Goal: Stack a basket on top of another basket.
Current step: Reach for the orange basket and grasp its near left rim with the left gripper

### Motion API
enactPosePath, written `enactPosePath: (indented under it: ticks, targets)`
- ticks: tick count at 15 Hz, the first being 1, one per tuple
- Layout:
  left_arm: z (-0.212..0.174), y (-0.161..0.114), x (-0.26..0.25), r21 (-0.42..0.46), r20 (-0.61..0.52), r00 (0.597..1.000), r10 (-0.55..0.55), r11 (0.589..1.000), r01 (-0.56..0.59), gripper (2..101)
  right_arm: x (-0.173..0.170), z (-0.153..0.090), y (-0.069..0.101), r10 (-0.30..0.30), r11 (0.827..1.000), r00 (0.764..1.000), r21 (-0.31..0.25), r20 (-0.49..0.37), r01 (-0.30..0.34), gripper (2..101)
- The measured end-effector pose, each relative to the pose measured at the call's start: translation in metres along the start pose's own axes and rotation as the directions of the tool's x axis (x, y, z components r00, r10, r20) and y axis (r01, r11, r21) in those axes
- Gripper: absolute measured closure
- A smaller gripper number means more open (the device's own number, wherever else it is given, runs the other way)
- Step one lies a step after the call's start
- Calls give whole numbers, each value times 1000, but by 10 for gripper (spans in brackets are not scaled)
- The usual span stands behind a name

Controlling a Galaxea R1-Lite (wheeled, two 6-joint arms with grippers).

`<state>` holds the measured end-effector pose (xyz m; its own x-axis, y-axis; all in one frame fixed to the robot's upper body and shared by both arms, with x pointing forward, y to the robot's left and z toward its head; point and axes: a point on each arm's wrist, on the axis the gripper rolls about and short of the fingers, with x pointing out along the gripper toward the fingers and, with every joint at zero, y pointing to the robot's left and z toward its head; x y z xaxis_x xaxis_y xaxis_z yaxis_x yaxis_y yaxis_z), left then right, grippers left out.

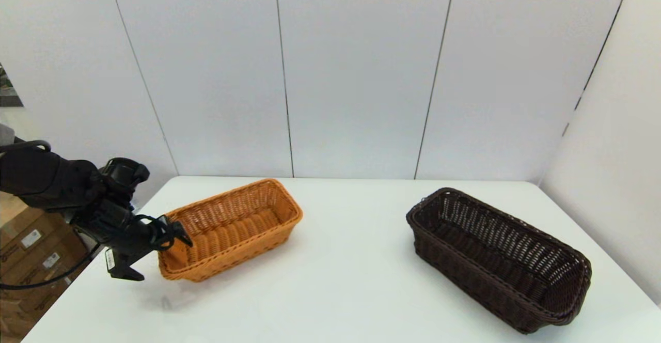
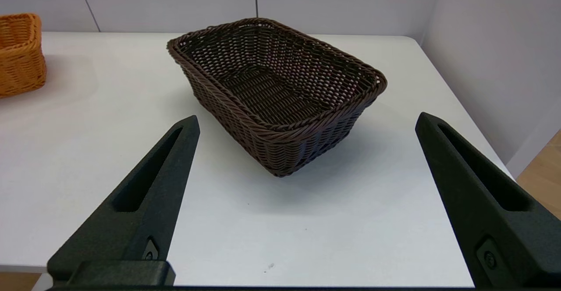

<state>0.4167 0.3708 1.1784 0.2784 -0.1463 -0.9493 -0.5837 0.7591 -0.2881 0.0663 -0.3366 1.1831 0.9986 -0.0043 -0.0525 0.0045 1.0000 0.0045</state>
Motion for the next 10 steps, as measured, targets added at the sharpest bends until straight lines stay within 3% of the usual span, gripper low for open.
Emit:
enactPosePath:
  ticks: [4, 7, 8, 10]
  targets:
    - [1, 2, 1, 3, -22, 999, -29, 1000, 29, 439, 0, 0, 0, 0, 1000, 1000, 0, 0, 0, 46]
    - [1, 3, 4, 1, -31, 999, -29, 1000, 29, 616, 0, 0, 0, 0, 1000, 1000, 0, 0, 0, 46]
    - [2, 3, 5, 1, -33, 999, -30, 1000, 30, 882, 0, 0, 0, 0, 1000, 1000, 0, 0, 0, 46]
    - [2, 3, 5, 4, -34, 999, -29, 1000, 29, 903, 0, 0, 0, 0, 1000, 1000, 0, 0, 0, 46]
